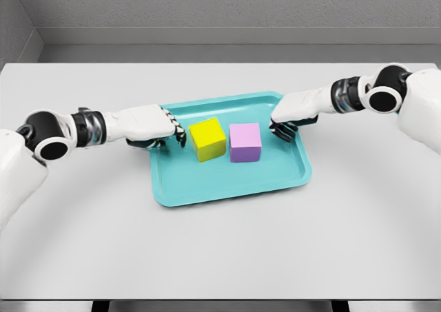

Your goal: Push two cubes

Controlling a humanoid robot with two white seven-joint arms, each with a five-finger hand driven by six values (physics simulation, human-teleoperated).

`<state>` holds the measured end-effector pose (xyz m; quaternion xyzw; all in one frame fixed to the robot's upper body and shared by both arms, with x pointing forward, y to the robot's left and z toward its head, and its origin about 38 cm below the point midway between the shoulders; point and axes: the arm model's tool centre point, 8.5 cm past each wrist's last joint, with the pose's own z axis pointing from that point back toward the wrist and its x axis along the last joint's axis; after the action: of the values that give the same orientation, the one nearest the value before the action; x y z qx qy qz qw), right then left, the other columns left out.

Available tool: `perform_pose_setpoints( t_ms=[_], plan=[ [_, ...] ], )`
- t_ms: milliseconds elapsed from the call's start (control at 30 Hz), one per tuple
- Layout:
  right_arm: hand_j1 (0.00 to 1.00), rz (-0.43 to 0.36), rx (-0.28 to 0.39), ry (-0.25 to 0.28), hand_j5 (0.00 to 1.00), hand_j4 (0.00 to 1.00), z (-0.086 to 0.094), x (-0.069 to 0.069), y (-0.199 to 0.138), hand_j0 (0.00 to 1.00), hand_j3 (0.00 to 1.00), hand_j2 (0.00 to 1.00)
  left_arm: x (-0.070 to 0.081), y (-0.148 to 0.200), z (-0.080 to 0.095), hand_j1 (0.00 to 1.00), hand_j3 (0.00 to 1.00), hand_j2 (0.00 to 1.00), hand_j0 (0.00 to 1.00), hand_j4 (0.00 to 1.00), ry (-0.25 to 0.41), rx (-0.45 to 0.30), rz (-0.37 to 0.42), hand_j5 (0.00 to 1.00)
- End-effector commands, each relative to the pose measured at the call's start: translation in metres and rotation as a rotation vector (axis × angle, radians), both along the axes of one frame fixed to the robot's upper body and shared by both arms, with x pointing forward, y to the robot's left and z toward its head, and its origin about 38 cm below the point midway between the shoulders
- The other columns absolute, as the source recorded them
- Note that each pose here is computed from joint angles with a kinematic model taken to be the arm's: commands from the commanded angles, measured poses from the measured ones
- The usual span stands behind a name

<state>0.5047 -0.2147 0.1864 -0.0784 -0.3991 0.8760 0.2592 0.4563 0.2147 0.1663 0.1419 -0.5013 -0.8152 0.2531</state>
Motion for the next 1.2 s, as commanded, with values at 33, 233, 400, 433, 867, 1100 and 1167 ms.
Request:
perform_pose_setpoints(
  t_ms=[33, 233, 400, 433, 867, 1100, 1167],
  plan=[
    [0.13, 0.061, 0.006, -0.028, 0.13, 0.13, 0.014, -0.016, 0.002, 0.13, 0.13, 0.13, 0.007, 0.004, -0.008, 0.59, 0.59, 0.59, 0.59, 0.59, 0.029, -0.004, 0.029, 0.59],
    [0.13, 0.146, -0.015, -0.033, 0.13, 0.13, 0.017, -0.035, 0.012, 0.13, 0.13, 0.13, 0.012, -0.016, -0.013, 0.59, 0.59, 0.59, 0.59, 0.59, 0.047, -0.036, 0.017, 0.59],
    [0.13, 0.184, -0.023, -0.027, 0.13, 0.13, 0.014, -0.043, 0.020, 0.13, 0.13, 0.13, 0.014, -0.014, -0.012, 0.59, 0.59, 0.59, 0.59, 0.59, 0.048, -0.034, 0.024, 0.59],
    [0.13, 0.185, -0.024, -0.027, 0.13, 0.13, 0.014, -0.043, 0.020, 0.13, 0.13, 0.13, 0.014, -0.014, -0.013, 0.59, 0.59, 0.59, 0.59, 0.59, 0.049, -0.034, 0.025, 0.59],
    [0.13, 0.266, -0.017, -0.074, 0.13, 0.13, 0.038, -0.063, 0.027, 0.13, 0.13, 0.13, 0.024, -0.010, -0.010, 0.59, 0.59, 0.59, 0.59, 0.59, 0.054, -0.033, 0.049, 0.59],
    [0.13, 0.331, -0.002, -0.090, 0.13, 0.13, 0.048, -0.082, 0.034, 0.13, 0.13, 0.13, 0.027, -0.023, -0.007, 0.59, 0.59, 0.59, 0.59, 0.59, 0.052, -0.055, 0.036, 0.59],
    [0.13, 0.350, -0.005, -0.085, 0.13, 0.13, 0.046, -0.087, 0.038, 0.13, 0.13, 0.13, 0.027, -0.023, -0.007, 0.59, 0.59, 0.59, 0.59, 0.59, 0.052, -0.056, 0.035, 0.59]
  ],
)
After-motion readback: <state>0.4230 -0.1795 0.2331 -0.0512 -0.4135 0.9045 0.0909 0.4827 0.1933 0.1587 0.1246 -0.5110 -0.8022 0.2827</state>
